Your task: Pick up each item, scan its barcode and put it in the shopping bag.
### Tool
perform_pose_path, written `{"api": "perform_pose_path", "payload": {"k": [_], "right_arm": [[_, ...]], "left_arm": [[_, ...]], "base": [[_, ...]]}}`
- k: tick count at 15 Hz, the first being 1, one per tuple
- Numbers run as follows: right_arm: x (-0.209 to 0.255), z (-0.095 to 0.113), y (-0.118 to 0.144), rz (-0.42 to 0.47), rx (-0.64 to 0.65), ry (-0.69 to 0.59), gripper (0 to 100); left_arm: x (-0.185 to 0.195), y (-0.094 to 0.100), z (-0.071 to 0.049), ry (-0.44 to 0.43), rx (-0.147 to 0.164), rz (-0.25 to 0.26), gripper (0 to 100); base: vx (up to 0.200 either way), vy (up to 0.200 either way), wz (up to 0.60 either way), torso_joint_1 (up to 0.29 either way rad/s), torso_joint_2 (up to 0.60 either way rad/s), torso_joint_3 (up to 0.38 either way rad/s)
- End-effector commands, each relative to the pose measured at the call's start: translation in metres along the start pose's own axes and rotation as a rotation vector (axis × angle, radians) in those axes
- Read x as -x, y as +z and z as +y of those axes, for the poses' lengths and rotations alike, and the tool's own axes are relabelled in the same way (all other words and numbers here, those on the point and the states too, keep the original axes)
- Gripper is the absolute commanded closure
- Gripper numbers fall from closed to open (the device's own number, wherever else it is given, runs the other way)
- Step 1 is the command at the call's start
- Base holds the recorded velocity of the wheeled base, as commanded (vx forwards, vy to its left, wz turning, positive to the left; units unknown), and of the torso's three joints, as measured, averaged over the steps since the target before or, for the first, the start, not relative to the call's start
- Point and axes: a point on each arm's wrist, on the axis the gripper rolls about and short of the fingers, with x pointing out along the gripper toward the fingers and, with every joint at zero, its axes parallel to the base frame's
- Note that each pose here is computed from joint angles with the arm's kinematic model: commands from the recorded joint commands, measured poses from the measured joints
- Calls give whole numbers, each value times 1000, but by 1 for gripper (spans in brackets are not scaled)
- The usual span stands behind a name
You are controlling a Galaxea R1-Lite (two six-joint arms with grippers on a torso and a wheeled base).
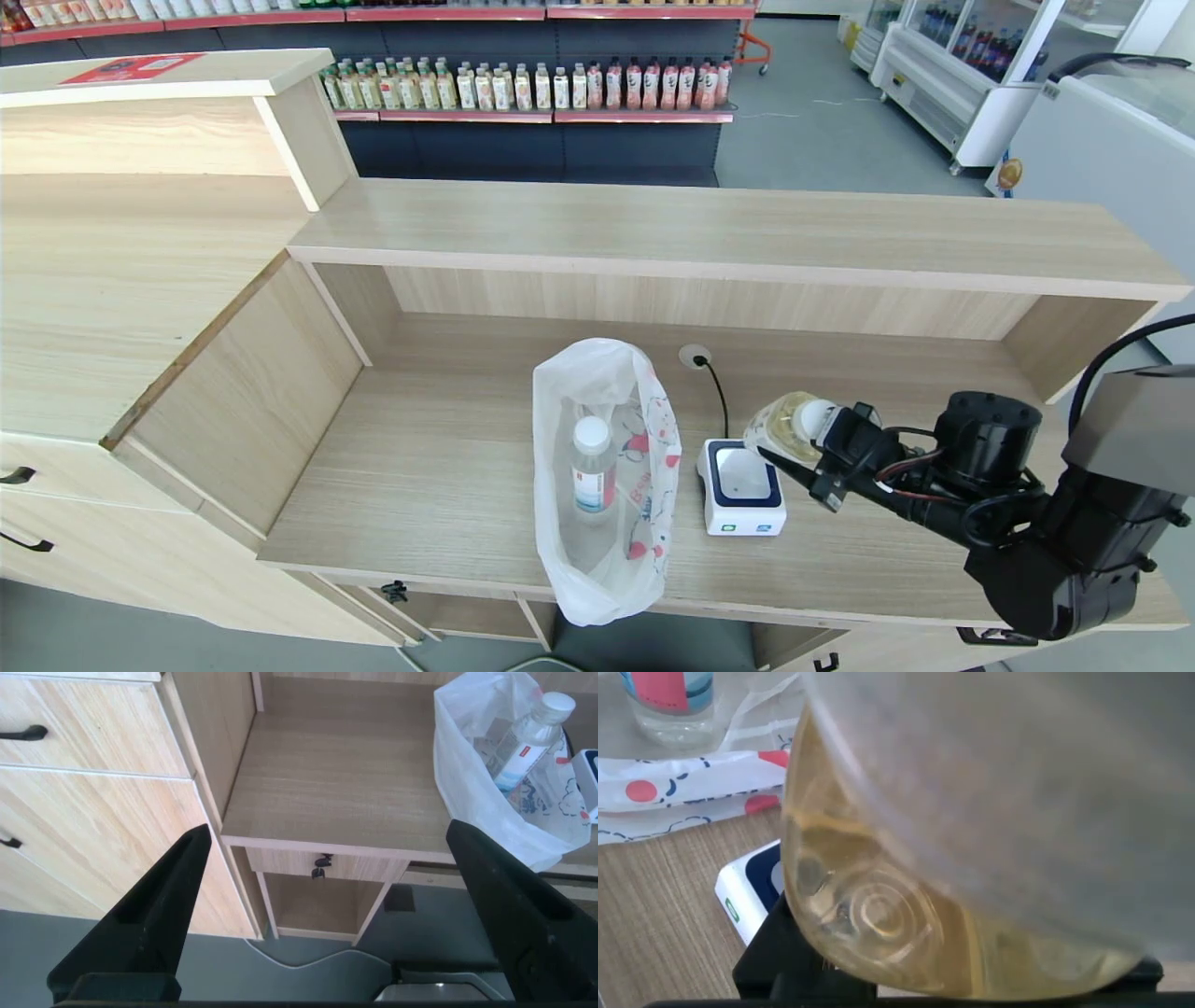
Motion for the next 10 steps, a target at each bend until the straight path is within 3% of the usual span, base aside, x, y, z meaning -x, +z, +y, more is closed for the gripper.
{"api": "perform_pose_path", "payload": {"k": [1,10], "right_arm": [[-5,7,-10,14,-3,25,100],[-19,12,-25,17,0,40,100]], "left_arm": [[0,0,0,1,1,0,0],[0,0,0,1,1,0,0]], "base": [[0,0,0,0,0,0],[0,0,0,0,0,0]]}}
